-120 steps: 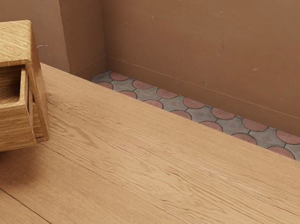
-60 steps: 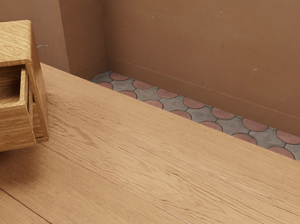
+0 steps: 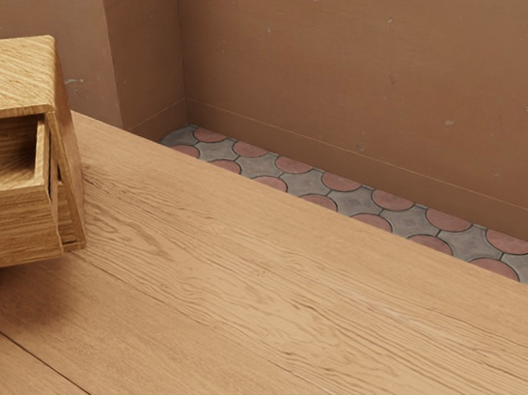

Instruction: Push the drawer handle with one arm to close the drawer

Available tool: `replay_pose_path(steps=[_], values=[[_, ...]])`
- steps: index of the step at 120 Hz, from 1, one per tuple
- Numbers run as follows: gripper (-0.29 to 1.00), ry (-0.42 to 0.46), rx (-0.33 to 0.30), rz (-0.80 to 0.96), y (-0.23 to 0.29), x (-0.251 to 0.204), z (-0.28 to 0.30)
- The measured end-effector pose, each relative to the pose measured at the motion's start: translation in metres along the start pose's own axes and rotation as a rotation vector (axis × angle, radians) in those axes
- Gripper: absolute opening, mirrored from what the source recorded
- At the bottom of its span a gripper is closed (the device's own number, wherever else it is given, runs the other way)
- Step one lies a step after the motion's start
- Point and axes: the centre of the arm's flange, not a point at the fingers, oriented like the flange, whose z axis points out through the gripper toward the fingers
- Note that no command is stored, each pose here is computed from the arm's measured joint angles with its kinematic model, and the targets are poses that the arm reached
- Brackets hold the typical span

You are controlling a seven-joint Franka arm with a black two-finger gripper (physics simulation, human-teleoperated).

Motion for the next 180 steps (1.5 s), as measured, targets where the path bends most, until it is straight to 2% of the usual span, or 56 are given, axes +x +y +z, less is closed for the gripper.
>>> replay_pose_path(steps=[36,53,99,152,180], values=[[-0.08,-0.051,-0.024,-0.09,0.003,-0.021,0.029],[-0.08,-0.023,-0.014,-0.14,0.01,-0.022,0.031],[-0.08,0.021,-0.026,-0.27,0.008,-0.002,0.032],[-0.06,0.025,-0.011,-0.365,0.006,0.03,0.041],[-0.06,0.062,-0.008,-0.402,0.001,0.042,0.041]])
